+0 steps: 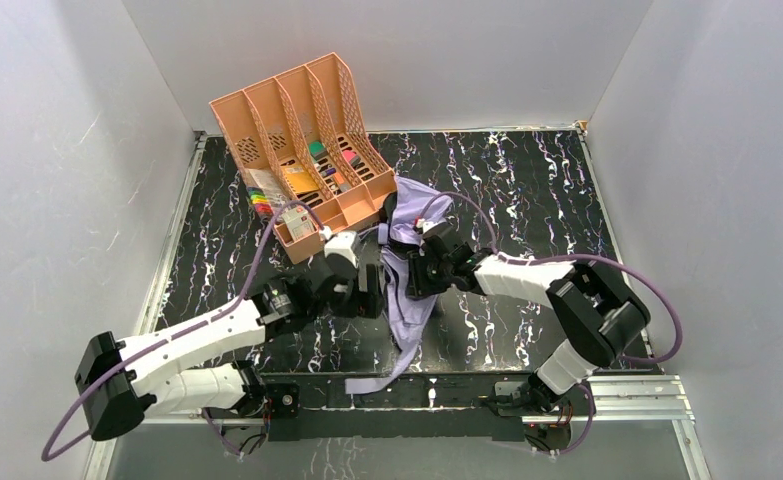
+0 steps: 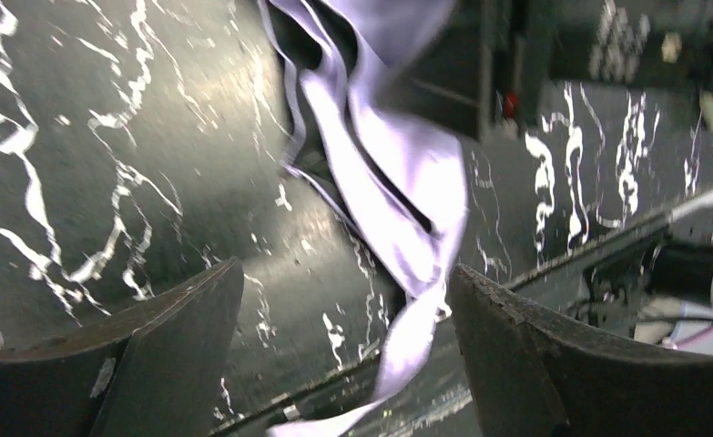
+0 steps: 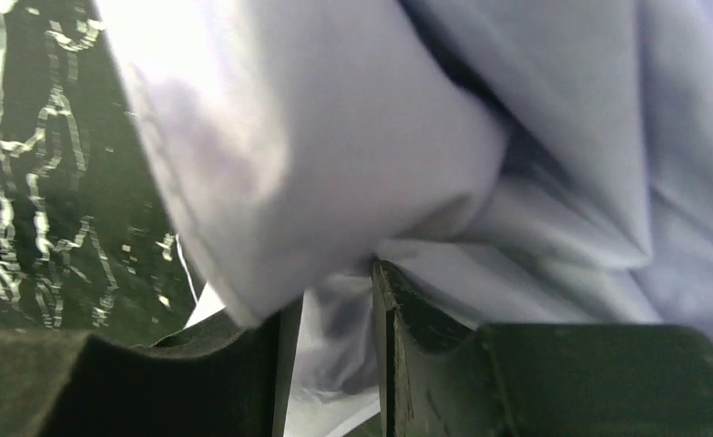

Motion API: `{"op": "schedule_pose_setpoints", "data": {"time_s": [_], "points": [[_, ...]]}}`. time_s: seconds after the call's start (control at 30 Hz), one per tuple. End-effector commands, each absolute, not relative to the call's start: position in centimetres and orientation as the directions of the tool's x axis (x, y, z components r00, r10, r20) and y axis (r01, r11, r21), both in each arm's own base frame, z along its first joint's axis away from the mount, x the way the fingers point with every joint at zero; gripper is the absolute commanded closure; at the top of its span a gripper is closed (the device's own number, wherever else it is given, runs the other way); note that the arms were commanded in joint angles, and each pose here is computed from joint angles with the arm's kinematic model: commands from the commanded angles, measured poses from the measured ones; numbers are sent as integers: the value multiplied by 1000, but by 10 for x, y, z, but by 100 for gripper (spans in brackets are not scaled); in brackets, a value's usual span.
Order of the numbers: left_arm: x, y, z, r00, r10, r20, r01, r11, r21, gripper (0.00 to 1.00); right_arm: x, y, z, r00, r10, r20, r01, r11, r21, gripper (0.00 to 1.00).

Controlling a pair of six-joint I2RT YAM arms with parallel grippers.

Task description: Put away the umbrella

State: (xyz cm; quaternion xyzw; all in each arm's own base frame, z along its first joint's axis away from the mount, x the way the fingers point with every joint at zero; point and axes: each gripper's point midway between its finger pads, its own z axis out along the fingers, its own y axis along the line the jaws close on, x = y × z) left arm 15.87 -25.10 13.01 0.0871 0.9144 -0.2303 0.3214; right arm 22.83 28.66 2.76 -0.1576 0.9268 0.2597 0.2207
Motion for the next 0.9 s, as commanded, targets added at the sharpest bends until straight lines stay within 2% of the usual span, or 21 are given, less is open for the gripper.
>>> {"op": "schedule_pose_setpoints", "data": {"time_s": [0.0, 0.17, 0.37, 0.53, 0.67, 0.87], "points": [[197, -260, 169, -720, -24, -693, 355, 846, -398, 17, 215, 225, 10, -865, -265, -425, -391, 888, 241, 57], [246, -261, 189, -702, -85, -707, 334, 837, -433, 16, 206, 229, 24, -823, -325, -467, -494, 814, 305, 52], [305, -276, 223, -702, -190, -687, 333, 765, -551, 15, 191, 234, 25, -831, -299, -468, -497, 776, 388, 53], [330, -301, 198, -765, -219, -606, 273, 742, -612, 16, 188, 242, 25, -858, -201, -473, -437, 769, 466, 54], [337, -304, 173, -788, -265, -556, 201, 742, -640, 16, 194, 232, 22, -865, -142, -480, -376, 818, 436, 54], [341, -318, 148, -821, -256, -509, 188, 722, -666, 21, 198, 234, 29, -844, -110, -525, -383, 808, 447, 54]]}}
